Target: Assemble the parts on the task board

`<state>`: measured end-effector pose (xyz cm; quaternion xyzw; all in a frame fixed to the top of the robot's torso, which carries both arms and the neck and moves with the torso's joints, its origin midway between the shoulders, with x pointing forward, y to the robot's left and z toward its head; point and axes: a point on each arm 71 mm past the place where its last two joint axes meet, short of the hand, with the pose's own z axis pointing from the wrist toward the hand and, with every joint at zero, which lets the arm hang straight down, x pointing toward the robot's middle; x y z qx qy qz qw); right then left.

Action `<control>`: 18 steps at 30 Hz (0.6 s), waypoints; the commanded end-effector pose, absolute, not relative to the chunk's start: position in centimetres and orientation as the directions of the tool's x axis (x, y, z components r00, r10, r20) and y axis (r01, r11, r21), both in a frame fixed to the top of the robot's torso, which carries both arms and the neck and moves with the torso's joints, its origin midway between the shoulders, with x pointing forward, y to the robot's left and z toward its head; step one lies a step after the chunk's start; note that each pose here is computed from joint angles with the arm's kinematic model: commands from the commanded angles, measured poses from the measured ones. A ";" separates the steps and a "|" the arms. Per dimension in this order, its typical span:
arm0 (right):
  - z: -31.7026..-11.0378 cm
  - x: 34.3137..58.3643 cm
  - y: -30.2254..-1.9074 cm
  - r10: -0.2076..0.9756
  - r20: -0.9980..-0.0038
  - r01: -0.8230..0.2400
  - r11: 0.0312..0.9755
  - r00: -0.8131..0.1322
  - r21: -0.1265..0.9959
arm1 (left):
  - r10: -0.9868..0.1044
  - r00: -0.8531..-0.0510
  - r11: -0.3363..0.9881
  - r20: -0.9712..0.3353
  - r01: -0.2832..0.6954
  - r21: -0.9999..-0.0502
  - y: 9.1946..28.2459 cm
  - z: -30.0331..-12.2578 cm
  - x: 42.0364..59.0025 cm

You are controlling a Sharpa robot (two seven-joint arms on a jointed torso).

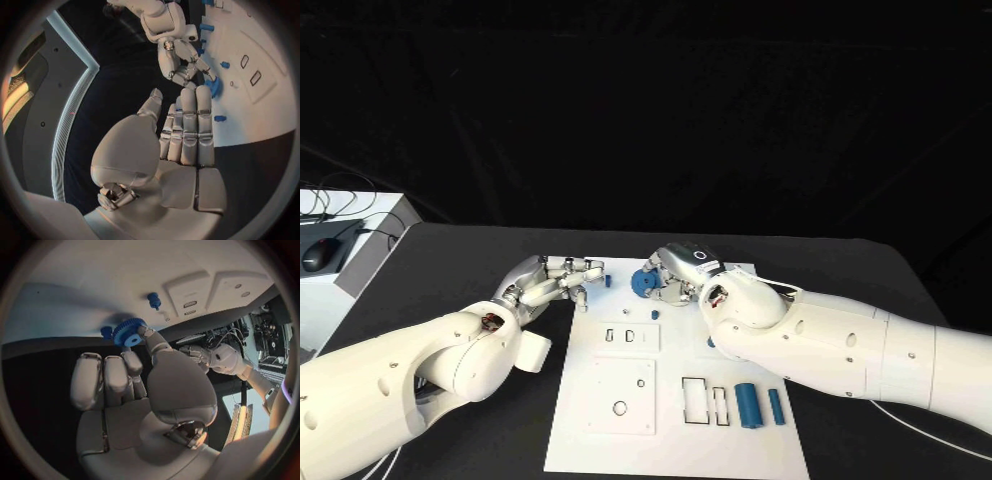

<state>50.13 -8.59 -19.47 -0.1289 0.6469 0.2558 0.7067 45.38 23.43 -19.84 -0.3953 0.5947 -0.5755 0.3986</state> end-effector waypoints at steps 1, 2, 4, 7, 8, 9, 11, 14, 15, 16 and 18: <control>-19.5 50.2 -8.5 0.176 -0.983 -0.529 0.839 0.049 0.124 | -0.921 -0.388 0.018 -0.016 -0.003 -1.000 23.2 -19.7 45.3; -19.6 50.3 -8.5 0.174 -0.984 -0.529 0.840 0.047 0.123 | -0.921 -0.389 0.018 -0.016 -0.003 -1.000 23.2 -19.7 45.3; -19.7 50.3 -8.4 0.170 -0.984 -0.529 0.840 0.044 0.122 | -0.921 -0.389 0.018 -0.015 -0.003 -1.000 23.2 -19.7 45.3; -19.9 50.4 -8.3 0.164 -0.986 -0.527 0.842 0.039 0.120 | -0.921 -0.390 0.018 -0.015 -0.003 -1.000 23.1 -19.8 45.3; -19.9 50.4 -8.3 0.161 -0.986 -0.525 0.843 0.036 0.118 | -0.921 -0.390 0.018 -0.015 -0.004 -1.000 23.1 -19.8 45.3; -20.0 50.4 -8.3 0.159 -0.987 -0.523 0.844 0.034 0.117 | -0.921 -0.390 0.018 -0.015 -0.004 -1.000 23.1 -19.8 45.3; -20.1 50.5 -8.3 0.152 -0.988 -0.519 0.847 0.030 0.115 | -0.921 -0.390 0.018 -0.015 -0.004 -1.000 23.1 -19.8 45.3; -20.2 50.5 -8.4 0.146 -0.989 -0.514 0.851 0.026 0.111 | -0.920 -0.391 0.018 -0.015 -0.005 -1.000 23.1 -19.8 45.3; -20.2 50.6 -8.4 0.145 -0.989 -0.513 0.851 0.026 0.111 | -0.920 -0.391 0.018 -0.015 -0.005 -1.000 23.1 -19.8 45.3; -20.2 50.6 -8.4 0.143 -0.989 -0.512 0.852 0.025 0.110 | -0.921 -0.390 0.018 -0.015 -0.005 -1.000 23.1 -19.8 45.4; -20.2 50.6 -8.4 0.140 -0.990 -0.512 0.852 0.022 0.109 | -0.921 -0.390 0.018 -0.015 -0.005 -1.000 23.2 -19.8 45.4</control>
